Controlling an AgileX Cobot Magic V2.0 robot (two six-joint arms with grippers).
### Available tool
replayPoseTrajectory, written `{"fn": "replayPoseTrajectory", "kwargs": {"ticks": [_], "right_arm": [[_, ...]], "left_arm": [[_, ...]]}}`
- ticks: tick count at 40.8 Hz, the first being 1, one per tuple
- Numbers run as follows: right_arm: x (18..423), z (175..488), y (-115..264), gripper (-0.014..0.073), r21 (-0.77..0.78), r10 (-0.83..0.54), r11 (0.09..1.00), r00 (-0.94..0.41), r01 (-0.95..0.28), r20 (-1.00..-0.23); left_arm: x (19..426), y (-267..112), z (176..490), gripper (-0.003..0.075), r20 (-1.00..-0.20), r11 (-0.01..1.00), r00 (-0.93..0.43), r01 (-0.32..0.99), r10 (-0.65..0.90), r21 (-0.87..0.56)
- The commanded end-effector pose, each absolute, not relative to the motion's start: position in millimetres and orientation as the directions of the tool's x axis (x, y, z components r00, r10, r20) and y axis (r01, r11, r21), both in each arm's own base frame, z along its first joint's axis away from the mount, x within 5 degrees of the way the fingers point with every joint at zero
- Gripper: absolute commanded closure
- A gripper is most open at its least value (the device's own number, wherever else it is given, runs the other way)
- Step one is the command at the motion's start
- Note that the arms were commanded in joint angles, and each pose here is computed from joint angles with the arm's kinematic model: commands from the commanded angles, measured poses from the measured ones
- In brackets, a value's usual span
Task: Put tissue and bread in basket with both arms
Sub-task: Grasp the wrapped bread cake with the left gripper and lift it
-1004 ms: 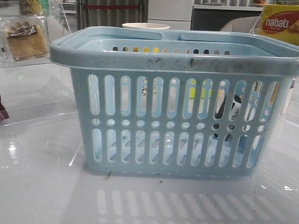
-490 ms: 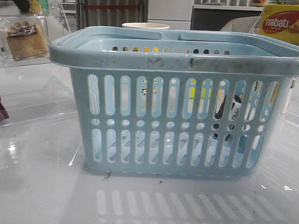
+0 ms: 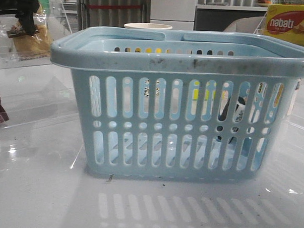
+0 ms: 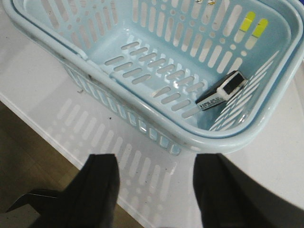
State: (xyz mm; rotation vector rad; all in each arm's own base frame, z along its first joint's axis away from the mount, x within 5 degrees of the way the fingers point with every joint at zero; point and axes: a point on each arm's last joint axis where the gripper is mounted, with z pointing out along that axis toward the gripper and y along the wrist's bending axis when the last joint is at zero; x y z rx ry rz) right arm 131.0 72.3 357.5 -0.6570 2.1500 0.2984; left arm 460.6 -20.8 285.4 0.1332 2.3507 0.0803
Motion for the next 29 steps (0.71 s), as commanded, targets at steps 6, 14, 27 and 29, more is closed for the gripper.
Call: {"fn": "replayPoseTrajectory", "kwargs": {"ticks": [6,14,27,29], "right_arm": [[133,371,72,0.0133,-0.041,-0.322,0.839,-0.434,-0.543,-0.842],[133,371,72,0.0133,-0.041,-0.322,0.839,-0.434,-0.543,-0.842],[133,371,72,0.0133,-0.041,-0.322,0.839,-0.434,-0.543,-0.842],[133,371,72,0.0133,-0.041,-0.322,0.839,-0.434,-0.543,-0.842]], "left_arm": [[465,-24,311,0.0127,-0.796,0.993,-0.594,0.067,0.117,0.095],[466,-25,309,0.0173,-0.796,0.993,-0.593,0.073,0.122,0.097],[465,-24,307,0.0475,-0.778,0.992,-0.615,0.074,0.125,0.101],[464,-24,307,0.0514,-0.774,0.992,-0.621,0.074,0.125,0.101]]}}
